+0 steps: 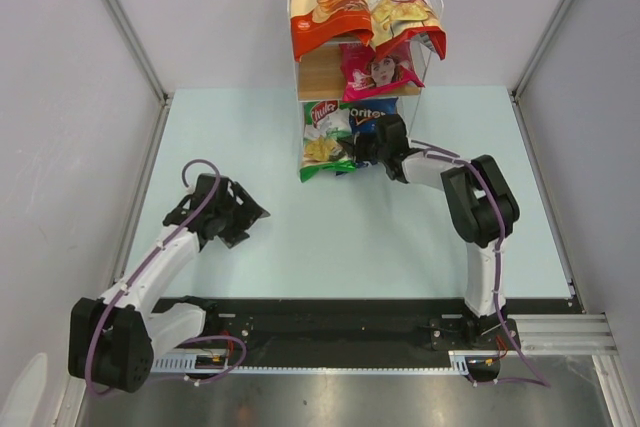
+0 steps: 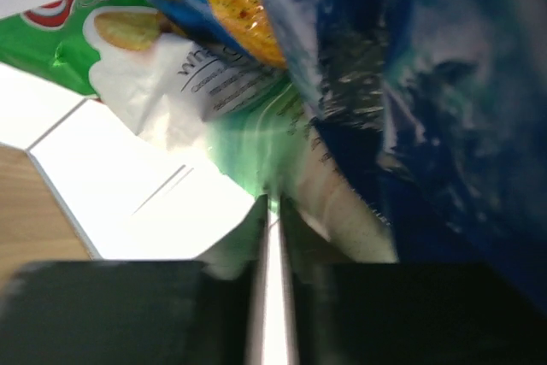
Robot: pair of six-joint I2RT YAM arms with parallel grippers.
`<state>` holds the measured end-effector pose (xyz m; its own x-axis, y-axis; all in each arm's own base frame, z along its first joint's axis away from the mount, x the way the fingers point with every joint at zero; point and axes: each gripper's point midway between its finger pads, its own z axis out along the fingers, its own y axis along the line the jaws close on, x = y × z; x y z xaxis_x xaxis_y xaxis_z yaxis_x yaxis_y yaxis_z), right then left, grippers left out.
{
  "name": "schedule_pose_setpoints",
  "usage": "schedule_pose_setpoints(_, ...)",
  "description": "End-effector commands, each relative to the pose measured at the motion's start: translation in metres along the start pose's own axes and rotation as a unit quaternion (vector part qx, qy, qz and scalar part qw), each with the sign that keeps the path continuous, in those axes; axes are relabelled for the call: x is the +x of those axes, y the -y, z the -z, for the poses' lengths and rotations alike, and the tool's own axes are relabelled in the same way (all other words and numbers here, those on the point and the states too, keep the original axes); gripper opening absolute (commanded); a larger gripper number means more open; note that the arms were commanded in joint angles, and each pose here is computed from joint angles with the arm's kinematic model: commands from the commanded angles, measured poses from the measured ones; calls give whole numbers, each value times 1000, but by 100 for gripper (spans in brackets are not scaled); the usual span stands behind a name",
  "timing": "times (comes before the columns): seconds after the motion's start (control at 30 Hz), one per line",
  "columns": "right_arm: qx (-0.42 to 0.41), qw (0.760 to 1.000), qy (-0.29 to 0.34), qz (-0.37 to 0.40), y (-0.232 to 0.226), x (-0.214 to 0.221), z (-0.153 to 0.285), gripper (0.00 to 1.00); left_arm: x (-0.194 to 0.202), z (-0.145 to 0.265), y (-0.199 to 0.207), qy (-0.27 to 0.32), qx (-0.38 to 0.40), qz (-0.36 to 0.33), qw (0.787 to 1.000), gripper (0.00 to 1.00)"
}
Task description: Place and organize the chips bags onto the shelf
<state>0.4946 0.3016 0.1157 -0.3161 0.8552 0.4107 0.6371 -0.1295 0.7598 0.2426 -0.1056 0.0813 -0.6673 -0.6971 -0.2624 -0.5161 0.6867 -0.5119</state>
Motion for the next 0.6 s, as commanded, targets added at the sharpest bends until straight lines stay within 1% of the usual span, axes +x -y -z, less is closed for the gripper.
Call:
schedule_pose_setpoints(0.0, -69, 997, -27, 7, -46, 20, 30, 20, -18, 10, 19, 27, 16, -26, 999, 81)
schedule_pose_setpoints(0.03, -87, 996, -12, 16, -57, 18, 38, 27, -21, 11, 19, 34, 11, -27, 999, 81)
schedule_pose_setpoints(0.07, -114, 993, -15, 27, -78, 25, 56, 37, -23, 11, 20, 35, 8, -29, 999, 81)
schedule_pose_setpoints(0.1, -115, 993, -10, 32, -83, 19, 62, 40, -24, 11, 20, 36, 7, -29, 999, 82)
schedule_pose_setpoints(0.17, -113, 992, -28, 48, -89, 21, 75, 45, -27, 11, 26, 37, 12, -30, 999, 81)
schedule_pose_setpoints(0.3, -58, 995, -18, 80, -78, -1, 103, 49, -32, 9, 34, 38, 15, -31, 999, 81)
schedule_pose_setpoints(0.33, -52, 994, -12, 92, -76, -10, 109, 50, -33, 8, 35, 38, 16, -31, 999, 81)
schedule_pose_setpoints(0.43, -42, 994, -15, 105, -71, -16, 127, 50, -35, 8, 40, 37, 19, -32, 999, 81)
schedule_pose_setpoints(0.47, -36, 992, -19, 121, -67, -17, 131, 50, -36, 7, 41, 37, 18, -32, 999, 81)
schedule_pose_setpoints(0.5, -19, 992, -22, 124, -58, -19, 133, 50, -38, 8, 44, 39, 20, -33, 998, 81)
schedule_pose_setpoints(0.53, -7, 990, -43, 131, -52, -15, 139, 50, -40, 7, 44, 41, 16, -31, 999, 81)
schedule_pose_setpoints(0.57, 33, 989, -39, 139, -33, -25, 144, 49, -44, 10, 48, 46, 18, -31, 998, 81)
